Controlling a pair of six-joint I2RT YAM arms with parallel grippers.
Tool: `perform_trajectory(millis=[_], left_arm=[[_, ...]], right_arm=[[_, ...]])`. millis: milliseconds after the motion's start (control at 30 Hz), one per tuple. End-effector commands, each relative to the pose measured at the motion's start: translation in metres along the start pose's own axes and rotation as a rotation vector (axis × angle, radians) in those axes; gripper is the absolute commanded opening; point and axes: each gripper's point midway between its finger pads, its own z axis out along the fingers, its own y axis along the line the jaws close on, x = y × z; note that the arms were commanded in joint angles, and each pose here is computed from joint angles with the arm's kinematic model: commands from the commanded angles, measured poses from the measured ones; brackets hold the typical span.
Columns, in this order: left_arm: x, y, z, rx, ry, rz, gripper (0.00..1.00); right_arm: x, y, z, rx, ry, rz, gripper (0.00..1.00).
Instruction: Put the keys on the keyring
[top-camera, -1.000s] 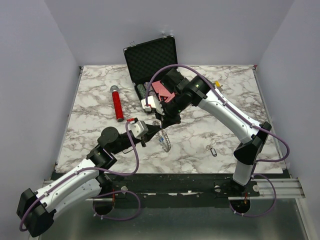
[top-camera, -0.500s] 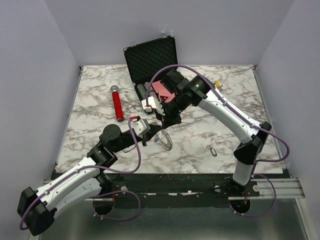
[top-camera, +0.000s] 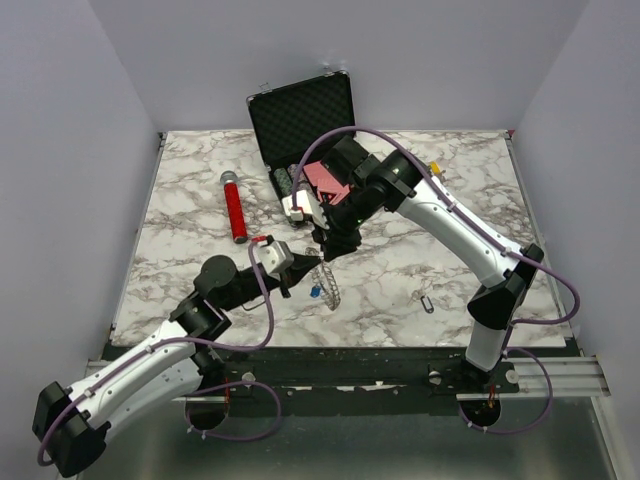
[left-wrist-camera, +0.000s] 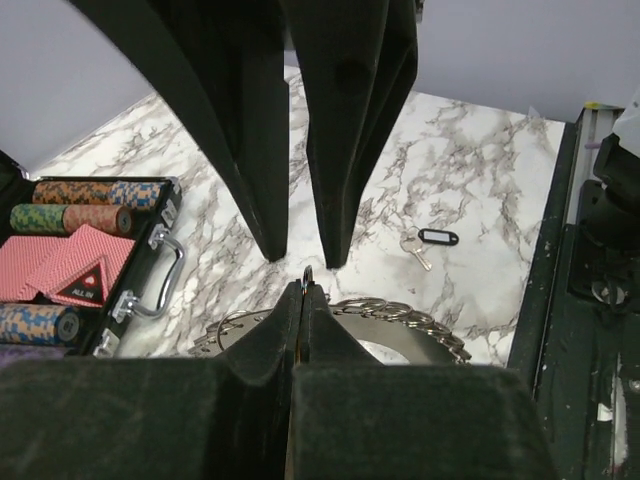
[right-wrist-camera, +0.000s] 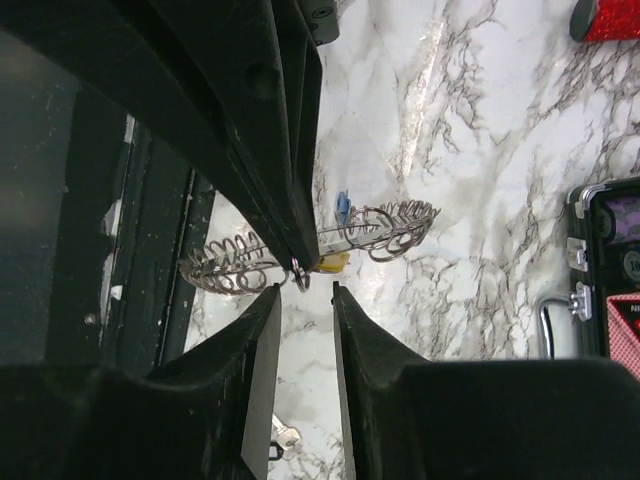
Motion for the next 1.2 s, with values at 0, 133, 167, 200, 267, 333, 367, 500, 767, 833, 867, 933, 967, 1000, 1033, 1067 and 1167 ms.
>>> perform_trajectory(millis=[0, 133, 167, 200, 267, 333, 367, 500, 767, 833, 867, 933, 967, 1000, 1033, 1067, 1167], left_arm=[[-0.021, 0.003, -0.012, -0.061, -0.165, -0.096, 0.00], [-0.033, 0.005, -0.026, -0.103, -0.348, -0.222, 0.00], [-0.037, 0.008, -0.032, -0.121, -0.416, -0.254, 0.00], [-0.045, 0.011, -0.041, -0.140, -0.504, -0.292, 0.00], [-0.057, 0.017, -0.055, -0.166, -0.645, -0.352, 0.00], [-0.069, 0.020, -0.068, -0.175, -0.751, -0.378, 0.00], [-0.072, 0.023, -0.071, -0.186, -0.788, -0.398, 0.00], [-0.091, 0.032, -0.084, -0.192, -0.920, -0.481, 0.00], [-0.117, 0.037, -0.088, -0.185, -0.998, -0.532, 0.00], [-0.121, 0.038, -0.089, -0.183, -1.013, -0.543, 0.00], [-0.123, 0.038, -0.089, -0.180, -1.018, -0.552, 0.00], [-0.127, 0.038, -0.089, -0.170, -1.023, -0.554, 0.00], [-0.130, 0.037, -0.088, -0.160, -1.027, -0.555, 0.00], [-0.131, 0.036, -0.088, -0.153, -1.027, -0.553, 0.00], [-0.135, 0.035, -0.087, -0.143, -1.030, -0.550, 0.00], [-0.136, 0.034, -0.086, -0.135, -1.027, -0.550, 0.00], [-0.141, 0.030, -0.085, -0.113, -1.030, -0.536, 0.00]], right_arm=[[-0.023, 0.010, -0.020, -0.001, -0.094, -0.002, 0.38], [-0.032, 0.014, -0.026, -0.030, -0.155, 0.002, 0.41], [-0.034, 0.014, -0.027, -0.036, -0.164, 0.003, 0.41], [-0.035, 0.013, -0.027, -0.037, -0.173, 0.004, 0.41], [-0.039, 0.014, -0.027, -0.047, -0.195, 0.009, 0.42], [-0.042, 0.013, -0.028, -0.054, -0.216, 0.013, 0.43], [-0.044, 0.012, -0.028, -0.058, -0.227, 0.015, 0.43], [-0.049, 0.008, -0.033, -0.057, -0.262, 0.030, 0.44], [-0.059, -0.009, -0.046, -0.016, -0.328, 0.062, 0.45], [-0.061, -0.014, -0.047, -0.015, -0.345, 0.078, 0.45], [-0.063, -0.015, -0.046, -0.021, -0.357, 0.085, 0.45], [-0.067, -0.015, -0.042, -0.047, -0.378, 0.108, 0.44], [-0.068, -0.017, -0.040, -0.052, -0.387, 0.120, 0.44], [-0.070, -0.019, -0.039, -0.051, -0.395, 0.129, 0.43], [-0.072, -0.021, -0.040, -0.047, -0.400, 0.144, 0.42], [-0.073, -0.024, -0.039, -0.044, -0.405, 0.155, 0.40], [-0.076, -0.026, -0.036, -0.054, -0.421, 0.187, 0.33]])
